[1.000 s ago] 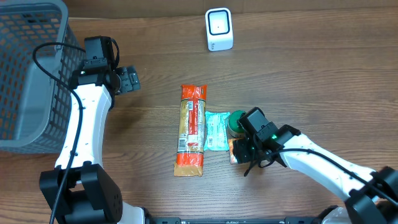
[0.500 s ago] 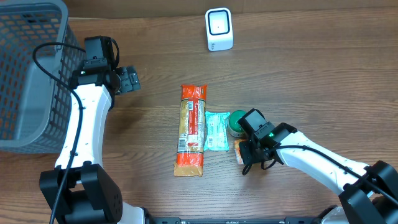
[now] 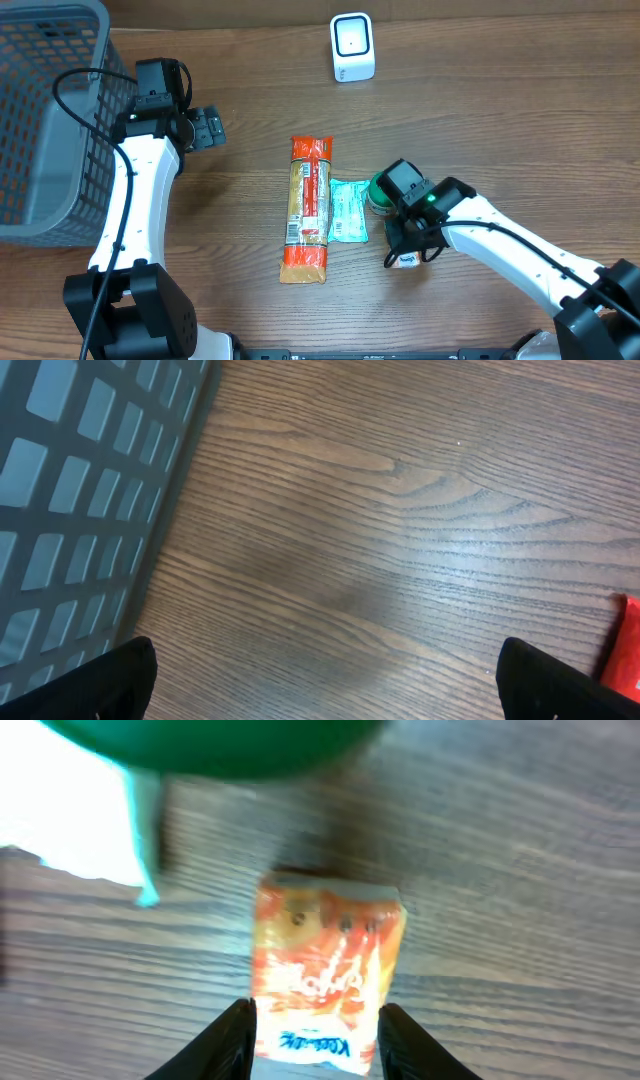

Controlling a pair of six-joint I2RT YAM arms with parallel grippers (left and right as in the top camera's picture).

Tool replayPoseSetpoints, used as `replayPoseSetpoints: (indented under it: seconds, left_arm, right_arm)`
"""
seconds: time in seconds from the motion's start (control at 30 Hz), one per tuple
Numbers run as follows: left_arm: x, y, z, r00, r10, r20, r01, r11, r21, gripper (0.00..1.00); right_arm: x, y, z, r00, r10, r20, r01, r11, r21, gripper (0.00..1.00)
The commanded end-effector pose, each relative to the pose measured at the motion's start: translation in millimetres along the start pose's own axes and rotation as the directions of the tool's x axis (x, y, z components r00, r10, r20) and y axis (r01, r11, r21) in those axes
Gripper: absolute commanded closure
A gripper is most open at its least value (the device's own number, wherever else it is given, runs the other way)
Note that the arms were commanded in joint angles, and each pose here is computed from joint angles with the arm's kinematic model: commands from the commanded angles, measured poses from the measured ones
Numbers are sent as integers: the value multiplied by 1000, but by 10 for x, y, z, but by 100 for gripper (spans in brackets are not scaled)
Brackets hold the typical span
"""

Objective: Scan the item barcode
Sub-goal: 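Lower the right gripper and grasp the small orange packet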

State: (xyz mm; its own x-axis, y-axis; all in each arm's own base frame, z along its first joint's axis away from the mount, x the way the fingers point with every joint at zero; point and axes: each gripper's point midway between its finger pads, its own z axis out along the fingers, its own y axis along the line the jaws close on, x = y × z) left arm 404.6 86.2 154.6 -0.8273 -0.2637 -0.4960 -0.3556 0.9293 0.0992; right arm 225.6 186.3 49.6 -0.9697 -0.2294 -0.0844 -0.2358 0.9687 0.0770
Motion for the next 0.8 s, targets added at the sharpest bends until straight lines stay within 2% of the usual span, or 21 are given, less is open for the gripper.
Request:
replayPoseSetpoints:
  seconds: [0.0, 0.03, 0.1, 0.2, 0.67, 0.77]
  left_arm:
    - [-59, -2, -32, 1000, -4, 16, 4, 1000, -3, 0]
    - [-58, -1, -31, 1000, -4, 16, 4, 1000, -3, 0]
    - [-58, -1, -31, 1000, -4, 16, 4, 1000, -3, 0]
    - [-57, -1, -31, 1000, -4, 15, 4, 1000, -3, 0]
    - [-59, -2, -32, 1000, -4, 16, 4, 1000, -3, 0]
    - [-57, -1, -31, 1000, -4, 15, 4, 1000, -3, 0]
  right_arm:
    - [-39, 65, -55, 1000, -2, 1, 2, 1000, -21, 56]
    - [-8, 106, -47, 1000, -3, -14, 2, 999, -47, 58]
    - [32, 160, -44, 999, -4, -34, 1, 997, -80, 76]
    - [72, 149, -22, 999, -3, -47, 0, 997, -79, 84]
    - [191, 29, 491, 1000, -1, 21, 2, 996, -84, 85]
    - [192, 37, 481, 1000, 0, 19, 2, 996, -88, 90]
